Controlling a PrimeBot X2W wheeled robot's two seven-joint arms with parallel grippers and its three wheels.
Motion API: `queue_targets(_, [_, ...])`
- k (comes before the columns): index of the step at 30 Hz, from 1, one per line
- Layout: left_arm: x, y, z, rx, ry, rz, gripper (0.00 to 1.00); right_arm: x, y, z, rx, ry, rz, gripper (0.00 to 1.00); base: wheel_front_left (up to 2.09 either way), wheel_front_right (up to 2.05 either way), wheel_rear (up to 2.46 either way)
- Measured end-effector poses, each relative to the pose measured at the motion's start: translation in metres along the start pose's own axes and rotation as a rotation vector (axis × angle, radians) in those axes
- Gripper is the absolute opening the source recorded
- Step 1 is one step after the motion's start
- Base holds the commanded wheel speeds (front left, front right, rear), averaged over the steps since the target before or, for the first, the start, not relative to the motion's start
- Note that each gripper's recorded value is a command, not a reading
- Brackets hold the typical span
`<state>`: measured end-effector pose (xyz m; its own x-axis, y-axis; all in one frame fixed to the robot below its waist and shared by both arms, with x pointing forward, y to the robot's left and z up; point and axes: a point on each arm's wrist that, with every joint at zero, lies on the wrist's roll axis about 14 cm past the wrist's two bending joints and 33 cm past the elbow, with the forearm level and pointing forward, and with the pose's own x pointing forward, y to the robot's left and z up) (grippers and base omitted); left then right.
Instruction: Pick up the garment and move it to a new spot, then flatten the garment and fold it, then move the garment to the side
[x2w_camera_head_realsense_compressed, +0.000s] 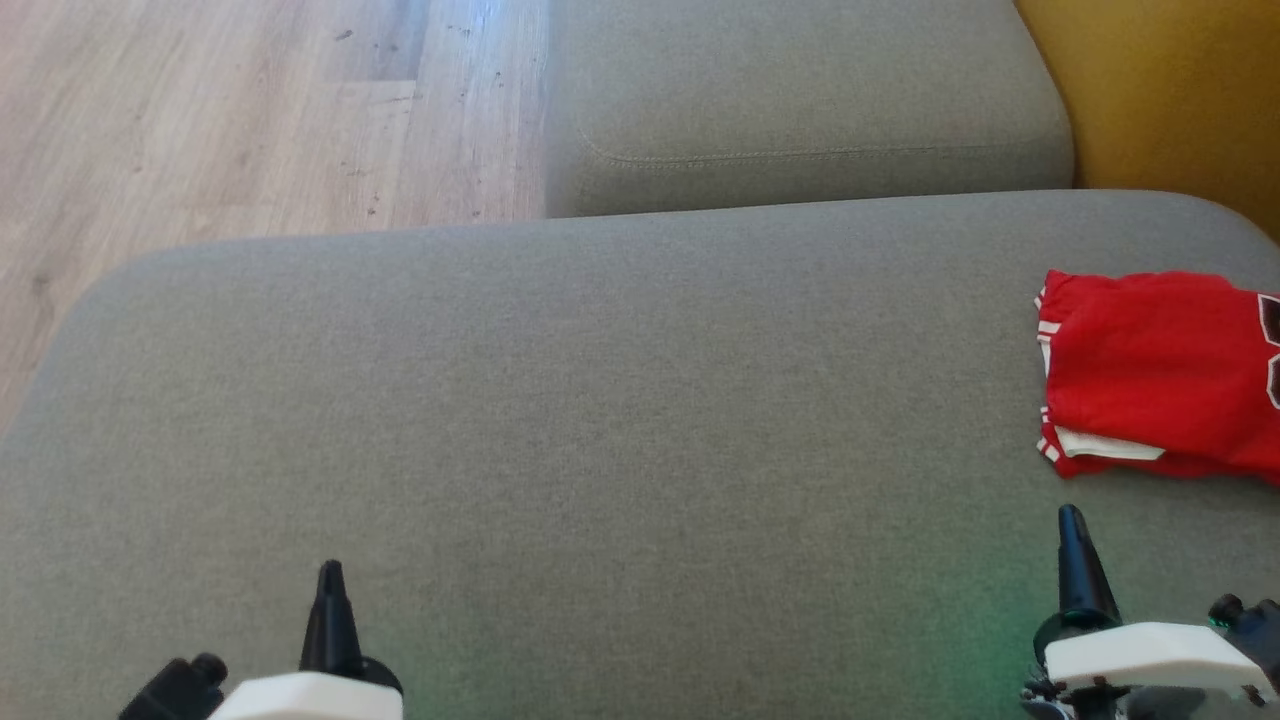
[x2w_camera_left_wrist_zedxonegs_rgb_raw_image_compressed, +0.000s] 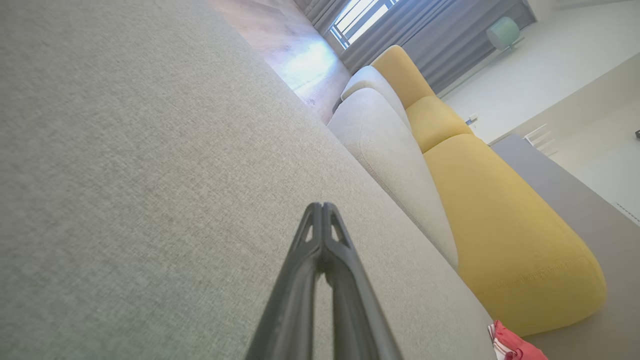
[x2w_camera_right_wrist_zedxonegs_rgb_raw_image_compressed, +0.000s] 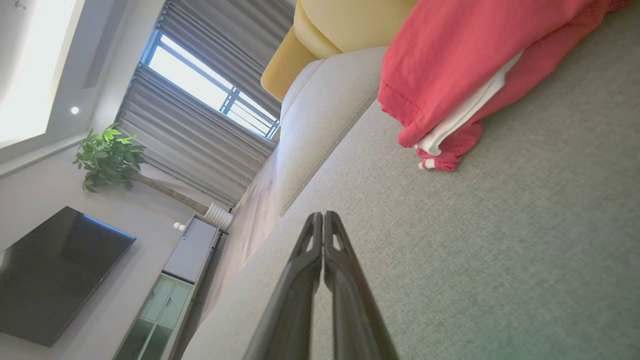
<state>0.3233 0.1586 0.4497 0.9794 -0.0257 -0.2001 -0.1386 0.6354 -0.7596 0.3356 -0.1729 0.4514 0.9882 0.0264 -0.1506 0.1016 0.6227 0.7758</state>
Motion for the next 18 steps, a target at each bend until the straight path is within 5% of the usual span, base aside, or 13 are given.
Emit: queue_targets(18, [0.012, 0.002, 0.011, -0.205, 0.002, -0.004, 0.00, 0.010, -0.001, 0.013, 0.203, -0.022, -0.010, 0.00, 0.00, 0.00, 0.00])
